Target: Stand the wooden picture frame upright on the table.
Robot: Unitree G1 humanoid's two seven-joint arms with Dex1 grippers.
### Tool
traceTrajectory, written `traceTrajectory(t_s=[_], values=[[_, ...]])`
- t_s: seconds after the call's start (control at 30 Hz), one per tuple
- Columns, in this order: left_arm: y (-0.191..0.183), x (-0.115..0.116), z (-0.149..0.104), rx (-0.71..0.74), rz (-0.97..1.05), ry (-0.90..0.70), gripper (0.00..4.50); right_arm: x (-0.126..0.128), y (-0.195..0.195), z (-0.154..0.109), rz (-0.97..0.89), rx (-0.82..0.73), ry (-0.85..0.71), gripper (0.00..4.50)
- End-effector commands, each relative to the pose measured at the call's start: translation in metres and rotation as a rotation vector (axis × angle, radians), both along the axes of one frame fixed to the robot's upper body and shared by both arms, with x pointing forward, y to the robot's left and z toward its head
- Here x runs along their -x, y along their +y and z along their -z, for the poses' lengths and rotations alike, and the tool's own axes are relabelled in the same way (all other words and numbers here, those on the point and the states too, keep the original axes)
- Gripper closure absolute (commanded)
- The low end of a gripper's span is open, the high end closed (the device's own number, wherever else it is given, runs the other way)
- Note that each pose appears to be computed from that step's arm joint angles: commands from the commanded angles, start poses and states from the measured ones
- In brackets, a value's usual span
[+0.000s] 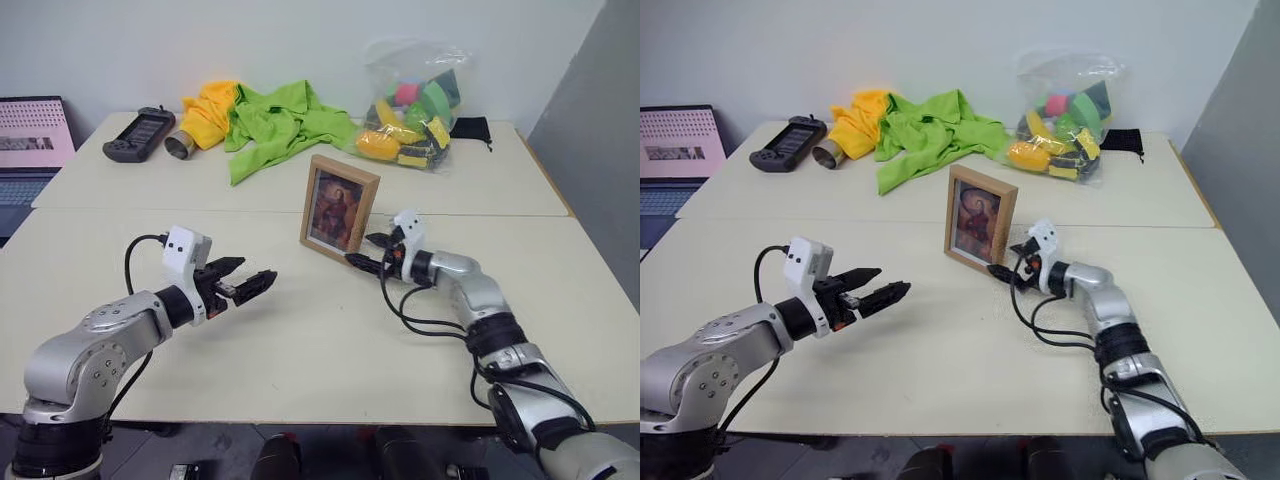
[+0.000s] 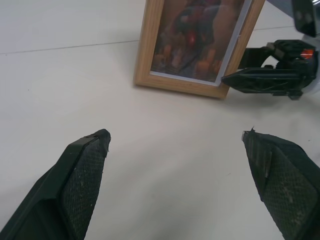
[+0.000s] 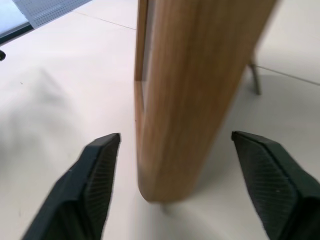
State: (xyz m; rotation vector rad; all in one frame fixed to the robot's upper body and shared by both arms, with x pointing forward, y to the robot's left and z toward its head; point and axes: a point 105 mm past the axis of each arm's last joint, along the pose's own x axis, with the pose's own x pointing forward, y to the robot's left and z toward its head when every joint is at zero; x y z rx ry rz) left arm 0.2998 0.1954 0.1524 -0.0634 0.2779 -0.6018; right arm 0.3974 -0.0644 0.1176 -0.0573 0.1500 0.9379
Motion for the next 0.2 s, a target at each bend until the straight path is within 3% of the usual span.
traceTrajectory(t_s=[0.03,0.2], values=[[0.006,-0.007,0.0,-0.023,-0.004,-0.028,0.0,0.022,-0.04,-0.018,0.045,0.109,-0.149,0.04],[0.027,-0.011,-0.006,-0.058,-0.019,-0.039,0.0,0.079,-0.062,-0.044,0.056,0.07,-0.129,0.04]])
